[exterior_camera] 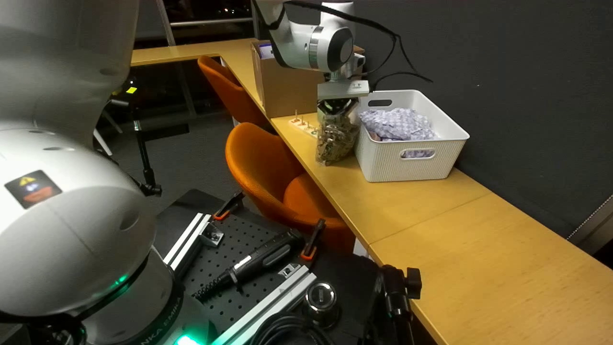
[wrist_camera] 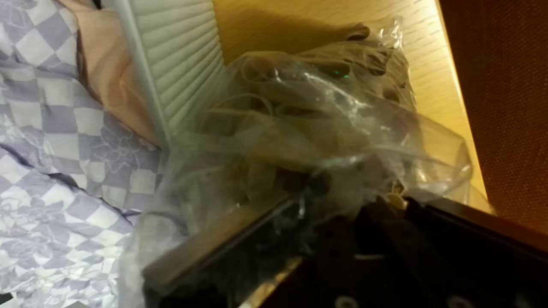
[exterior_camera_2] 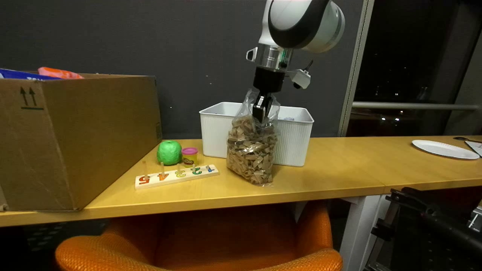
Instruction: Remove the rubber band from the packet
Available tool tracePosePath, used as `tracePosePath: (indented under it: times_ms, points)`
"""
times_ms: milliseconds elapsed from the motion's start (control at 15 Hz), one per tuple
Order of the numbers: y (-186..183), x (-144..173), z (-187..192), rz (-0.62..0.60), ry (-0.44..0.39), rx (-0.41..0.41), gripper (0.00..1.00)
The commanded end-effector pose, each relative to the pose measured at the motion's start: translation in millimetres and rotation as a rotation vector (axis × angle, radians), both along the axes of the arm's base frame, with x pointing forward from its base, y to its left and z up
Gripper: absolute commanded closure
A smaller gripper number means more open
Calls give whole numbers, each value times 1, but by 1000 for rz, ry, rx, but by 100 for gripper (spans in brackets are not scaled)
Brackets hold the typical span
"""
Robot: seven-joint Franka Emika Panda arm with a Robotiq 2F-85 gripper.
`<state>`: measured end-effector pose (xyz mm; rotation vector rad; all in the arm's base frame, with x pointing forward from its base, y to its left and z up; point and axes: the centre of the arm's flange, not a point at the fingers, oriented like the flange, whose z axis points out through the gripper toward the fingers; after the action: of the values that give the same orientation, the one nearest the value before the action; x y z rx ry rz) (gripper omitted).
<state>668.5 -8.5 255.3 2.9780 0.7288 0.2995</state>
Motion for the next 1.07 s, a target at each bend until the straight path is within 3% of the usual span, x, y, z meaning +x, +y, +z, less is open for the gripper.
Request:
tracePosePath:
  times_ms: [0, 1000]
  points:
    - [1, -6, 26, 0, -51, -11, 98]
    - [3, -29, 171, -22, -213, -91, 98]
